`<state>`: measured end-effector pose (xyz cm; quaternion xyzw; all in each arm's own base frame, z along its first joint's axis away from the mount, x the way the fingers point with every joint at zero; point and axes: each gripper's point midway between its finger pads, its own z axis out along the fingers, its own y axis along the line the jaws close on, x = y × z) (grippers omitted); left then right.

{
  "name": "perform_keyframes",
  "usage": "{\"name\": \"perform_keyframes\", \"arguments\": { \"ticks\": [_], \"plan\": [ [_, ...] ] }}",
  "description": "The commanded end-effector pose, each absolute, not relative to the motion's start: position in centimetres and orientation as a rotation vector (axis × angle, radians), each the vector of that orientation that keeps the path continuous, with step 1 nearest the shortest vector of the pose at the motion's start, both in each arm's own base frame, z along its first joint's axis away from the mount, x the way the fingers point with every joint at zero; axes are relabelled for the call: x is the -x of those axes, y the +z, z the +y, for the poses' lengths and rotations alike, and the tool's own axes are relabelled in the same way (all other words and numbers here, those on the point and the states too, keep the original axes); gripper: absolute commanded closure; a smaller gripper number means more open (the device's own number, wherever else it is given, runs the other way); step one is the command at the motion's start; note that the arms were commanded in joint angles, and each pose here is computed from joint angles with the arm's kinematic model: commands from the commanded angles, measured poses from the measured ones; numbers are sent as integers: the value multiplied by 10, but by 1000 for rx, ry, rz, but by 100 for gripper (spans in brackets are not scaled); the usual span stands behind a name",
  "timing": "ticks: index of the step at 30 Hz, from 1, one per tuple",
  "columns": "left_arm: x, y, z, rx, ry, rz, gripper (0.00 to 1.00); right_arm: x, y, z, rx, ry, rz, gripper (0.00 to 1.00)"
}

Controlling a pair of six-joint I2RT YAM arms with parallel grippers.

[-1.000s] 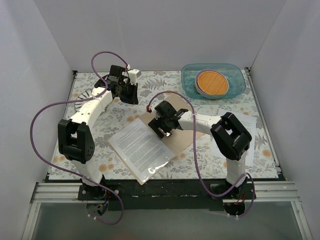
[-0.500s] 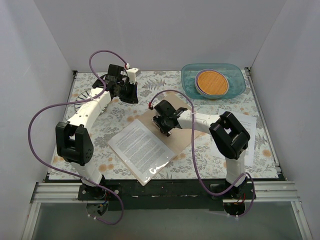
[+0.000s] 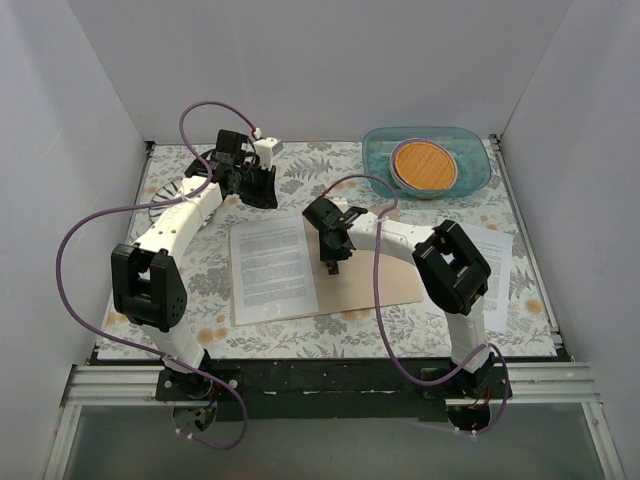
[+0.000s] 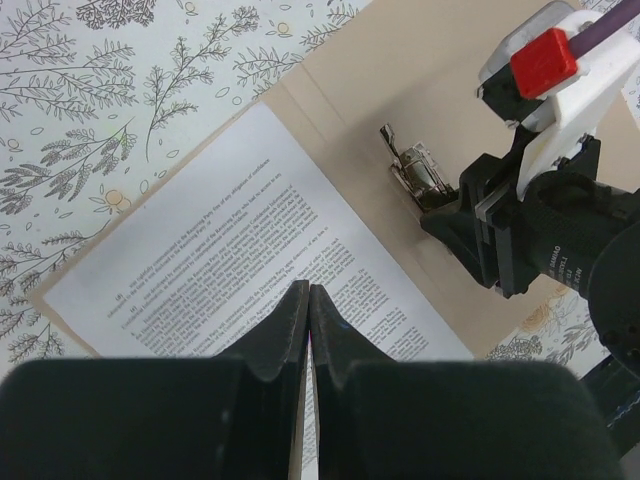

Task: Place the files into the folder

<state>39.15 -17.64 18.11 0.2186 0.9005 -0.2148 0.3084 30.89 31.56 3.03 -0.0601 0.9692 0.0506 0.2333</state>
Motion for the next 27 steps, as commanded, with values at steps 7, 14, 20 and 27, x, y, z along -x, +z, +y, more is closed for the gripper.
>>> {"name": "perform_keyframes", "arguments": {
  "ticks": [7,14,20,27],
  "plan": [
    [-381,210,-176,-628,-566,2292,100,-304,37,334,-67,207,2708,70],
    [-387,219,-177,-623,-560,2280,100,-303,77,330,29,254,2657,1],
    [-392,224,-179,-601,-566,2273,100,-274,80,295,68,171,2711,1],
    [-390,233,-238,-721,-607,2201,100,-266,108,163,-351,87,2589,2]
  ]
}}
